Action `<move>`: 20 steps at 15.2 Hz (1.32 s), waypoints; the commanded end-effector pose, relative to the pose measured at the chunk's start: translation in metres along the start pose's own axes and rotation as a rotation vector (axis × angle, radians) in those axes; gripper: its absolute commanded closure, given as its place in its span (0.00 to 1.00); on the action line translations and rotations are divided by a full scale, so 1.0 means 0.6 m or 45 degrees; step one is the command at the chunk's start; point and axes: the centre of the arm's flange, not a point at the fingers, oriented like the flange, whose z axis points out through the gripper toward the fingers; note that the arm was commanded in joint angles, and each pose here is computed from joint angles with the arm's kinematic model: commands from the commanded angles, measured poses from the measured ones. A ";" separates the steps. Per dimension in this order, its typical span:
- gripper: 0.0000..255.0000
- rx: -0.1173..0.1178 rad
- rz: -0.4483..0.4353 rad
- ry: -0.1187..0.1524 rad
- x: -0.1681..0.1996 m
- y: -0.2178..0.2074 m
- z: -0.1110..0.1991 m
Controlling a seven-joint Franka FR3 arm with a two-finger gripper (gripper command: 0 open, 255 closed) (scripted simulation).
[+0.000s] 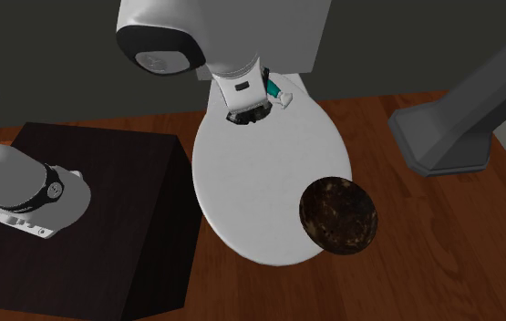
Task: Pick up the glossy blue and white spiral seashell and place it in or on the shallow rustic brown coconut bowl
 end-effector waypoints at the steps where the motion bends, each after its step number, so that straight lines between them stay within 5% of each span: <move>1: 1.00 0.000 0.000 0.000 0.043 0.013 -0.007; 20: 1.00 0.000 0.000 0.000 0.436 0.142 -0.065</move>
